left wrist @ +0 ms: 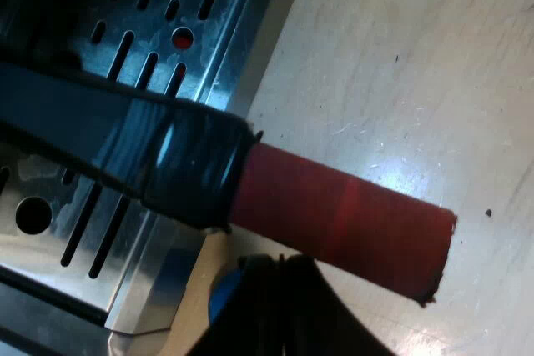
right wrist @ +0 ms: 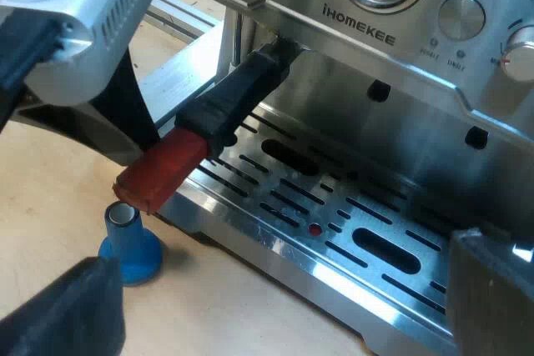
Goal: Put the handle in the coffee machine
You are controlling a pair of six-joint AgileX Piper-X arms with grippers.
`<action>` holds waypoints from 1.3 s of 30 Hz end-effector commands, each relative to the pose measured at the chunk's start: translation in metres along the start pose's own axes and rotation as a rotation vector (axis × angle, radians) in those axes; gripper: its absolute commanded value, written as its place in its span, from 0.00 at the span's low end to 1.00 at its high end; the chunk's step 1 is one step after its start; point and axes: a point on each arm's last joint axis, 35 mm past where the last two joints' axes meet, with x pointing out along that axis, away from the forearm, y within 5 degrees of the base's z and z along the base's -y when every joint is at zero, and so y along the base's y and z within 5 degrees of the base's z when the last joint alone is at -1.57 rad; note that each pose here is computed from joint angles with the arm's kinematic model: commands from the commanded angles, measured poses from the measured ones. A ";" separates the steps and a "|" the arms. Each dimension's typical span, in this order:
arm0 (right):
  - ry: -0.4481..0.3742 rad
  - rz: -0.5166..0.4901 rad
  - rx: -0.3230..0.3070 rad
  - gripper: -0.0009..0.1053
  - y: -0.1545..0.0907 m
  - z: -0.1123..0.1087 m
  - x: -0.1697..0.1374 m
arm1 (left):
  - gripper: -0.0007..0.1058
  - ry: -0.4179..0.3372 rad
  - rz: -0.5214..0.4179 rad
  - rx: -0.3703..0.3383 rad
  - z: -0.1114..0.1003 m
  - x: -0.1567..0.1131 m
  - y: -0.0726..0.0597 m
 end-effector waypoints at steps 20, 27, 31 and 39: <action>0.020 0.049 0.015 0.76 0.000 -0.002 -0.002 | 0.01 -0.087 0.058 -0.046 -0.024 -0.048 0.039; 0.021 0.094 0.035 0.76 0.002 -0.002 -0.003 | 0.02 -0.161 0.144 -0.085 -0.035 -0.076 0.039; 0.024 0.094 0.077 0.76 0.001 -0.002 -0.002 | 0.20 -0.187 0.180 -0.091 -0.038 -0.087 0.035; 0.052 0.172 0.124 0.76 0.004 -0.005 -0.003 | 0.99 -0.186 0.178 -0.197 -0.045 -0.099 0.024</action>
